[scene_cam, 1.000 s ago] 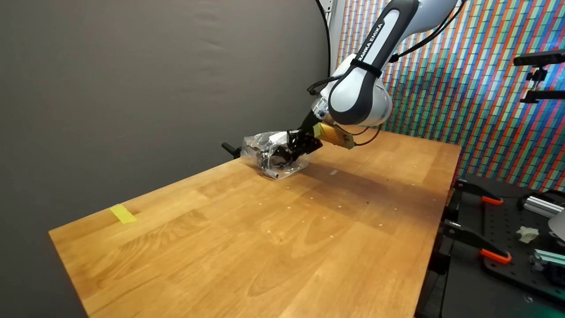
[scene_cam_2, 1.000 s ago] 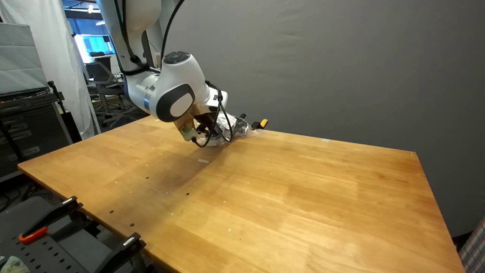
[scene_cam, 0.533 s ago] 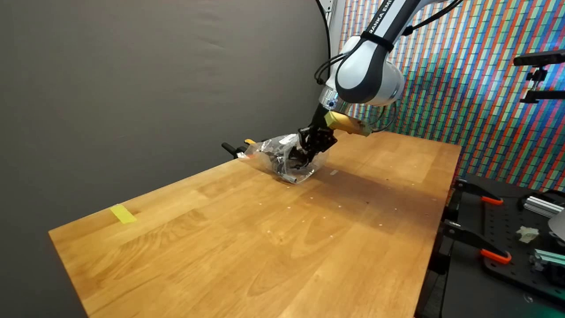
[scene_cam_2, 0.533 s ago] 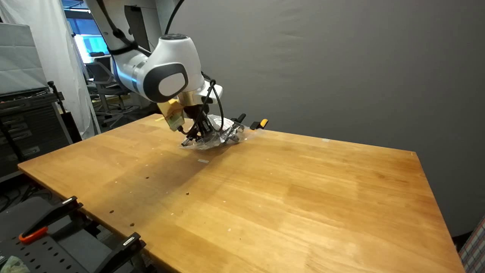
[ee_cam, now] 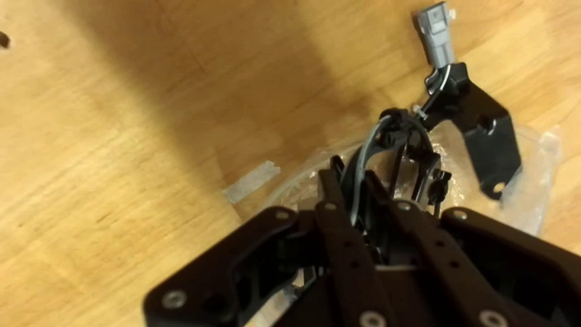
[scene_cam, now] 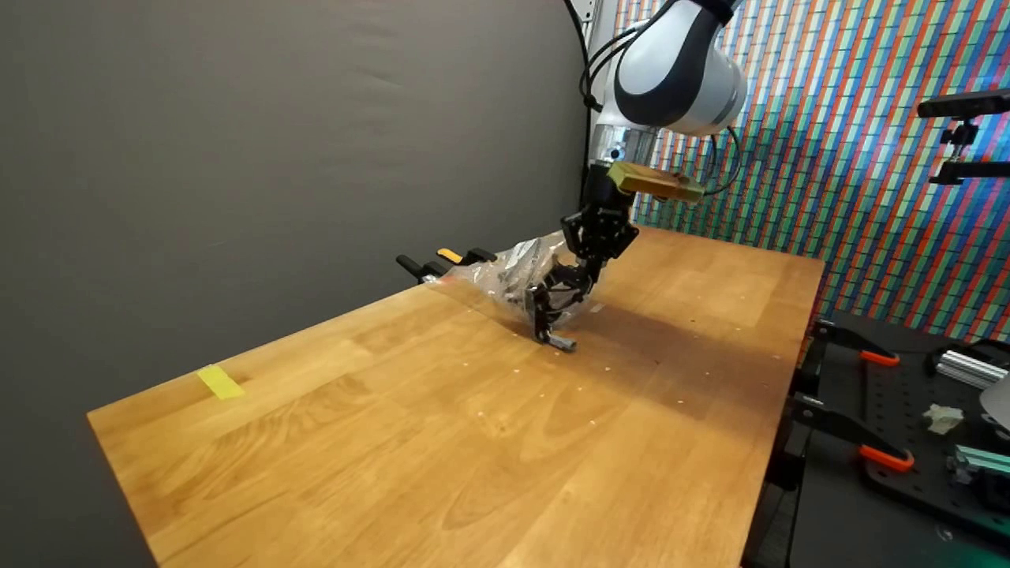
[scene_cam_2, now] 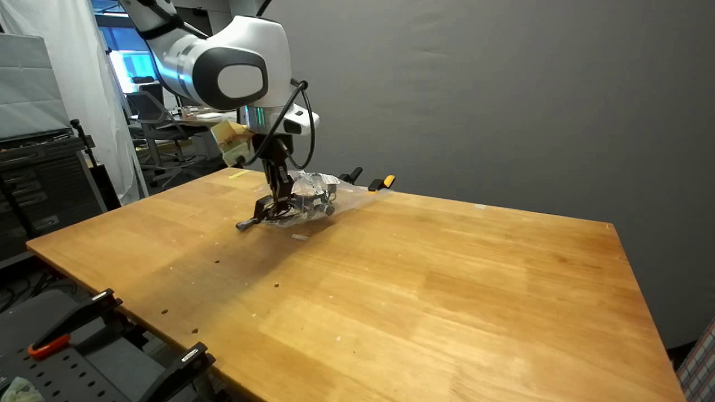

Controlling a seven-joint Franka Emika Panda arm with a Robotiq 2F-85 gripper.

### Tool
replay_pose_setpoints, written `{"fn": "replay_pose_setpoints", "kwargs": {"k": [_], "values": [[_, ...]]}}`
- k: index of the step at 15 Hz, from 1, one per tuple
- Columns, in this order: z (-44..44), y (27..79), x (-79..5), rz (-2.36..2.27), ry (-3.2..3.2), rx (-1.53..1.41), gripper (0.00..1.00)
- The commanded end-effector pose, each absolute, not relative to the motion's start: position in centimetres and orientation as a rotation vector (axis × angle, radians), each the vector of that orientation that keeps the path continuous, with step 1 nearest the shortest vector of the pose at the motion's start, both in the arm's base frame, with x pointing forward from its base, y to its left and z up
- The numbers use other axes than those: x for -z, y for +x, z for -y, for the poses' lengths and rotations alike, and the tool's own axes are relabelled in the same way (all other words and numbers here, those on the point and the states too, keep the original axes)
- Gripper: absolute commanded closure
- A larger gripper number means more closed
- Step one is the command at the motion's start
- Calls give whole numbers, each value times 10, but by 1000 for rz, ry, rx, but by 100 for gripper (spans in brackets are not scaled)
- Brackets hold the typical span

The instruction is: Remove the object from the plastic bag

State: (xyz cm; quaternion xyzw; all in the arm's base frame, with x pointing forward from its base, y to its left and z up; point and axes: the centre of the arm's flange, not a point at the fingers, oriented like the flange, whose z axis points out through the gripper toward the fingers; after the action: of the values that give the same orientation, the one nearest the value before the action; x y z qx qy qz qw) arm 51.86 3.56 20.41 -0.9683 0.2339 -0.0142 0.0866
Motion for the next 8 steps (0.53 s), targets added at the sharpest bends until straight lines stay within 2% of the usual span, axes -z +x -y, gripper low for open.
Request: {"fn": "replay_pose_setpoints", "kwargs": {"k": [1, 8], "values": [[-32, 498, -244, -689, -2906, -92, 94], [-25, 477, -308, -724, -2856, -368, 95]]}}
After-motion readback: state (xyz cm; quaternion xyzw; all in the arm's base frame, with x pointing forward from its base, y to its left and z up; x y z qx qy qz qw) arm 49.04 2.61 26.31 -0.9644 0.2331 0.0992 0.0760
